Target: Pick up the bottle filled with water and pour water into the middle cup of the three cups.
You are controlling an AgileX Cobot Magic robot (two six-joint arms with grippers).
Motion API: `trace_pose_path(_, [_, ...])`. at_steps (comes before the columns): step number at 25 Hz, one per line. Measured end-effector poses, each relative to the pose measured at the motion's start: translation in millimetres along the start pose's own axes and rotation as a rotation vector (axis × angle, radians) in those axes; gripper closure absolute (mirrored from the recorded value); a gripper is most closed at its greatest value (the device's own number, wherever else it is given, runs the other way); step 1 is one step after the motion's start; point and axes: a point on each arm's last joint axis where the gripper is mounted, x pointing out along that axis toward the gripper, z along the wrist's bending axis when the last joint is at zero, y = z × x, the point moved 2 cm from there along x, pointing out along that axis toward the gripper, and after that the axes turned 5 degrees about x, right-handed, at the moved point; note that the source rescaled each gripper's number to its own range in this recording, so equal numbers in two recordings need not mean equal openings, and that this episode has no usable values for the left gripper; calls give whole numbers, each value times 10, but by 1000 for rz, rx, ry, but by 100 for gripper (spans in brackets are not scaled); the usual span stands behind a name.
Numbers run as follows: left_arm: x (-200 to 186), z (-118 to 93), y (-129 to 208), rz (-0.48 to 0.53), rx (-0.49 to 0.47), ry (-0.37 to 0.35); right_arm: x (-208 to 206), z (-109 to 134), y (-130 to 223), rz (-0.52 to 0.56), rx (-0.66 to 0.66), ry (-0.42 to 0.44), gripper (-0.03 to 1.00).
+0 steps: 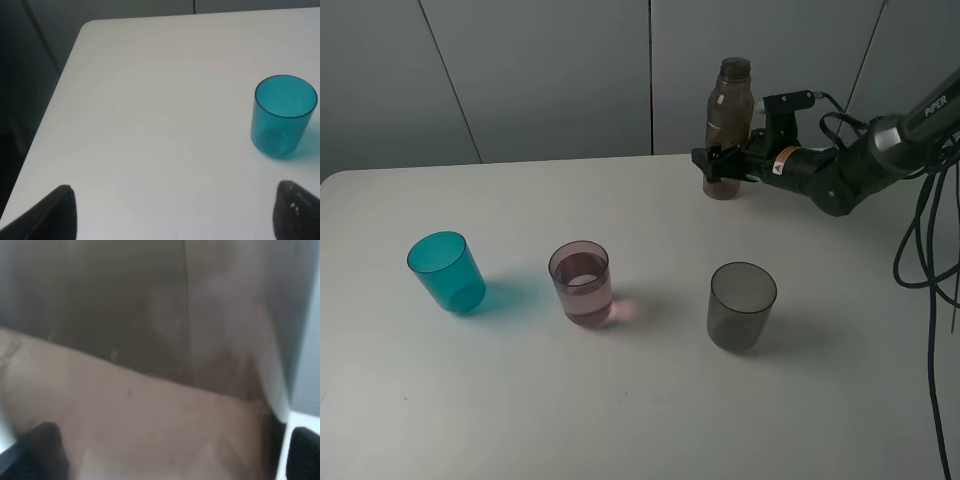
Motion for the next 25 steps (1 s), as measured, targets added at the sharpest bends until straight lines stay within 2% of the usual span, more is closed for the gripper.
trace_pose_path(13, [0,0,0,0,0,0,-639,182,98,104,-151,21,-3])
trace_pose_path(17, [0,0,0,0,0,0,-914,219,-103,97,-176,52,-3])
trace_pose_path(19, [0,0,0,0,0,0,-1065,247,-319,83,-198,81,-3])
trace_pose_path(25, [0,0,0,0,0,0,-1674,354,-964,86,-217,220,-3])
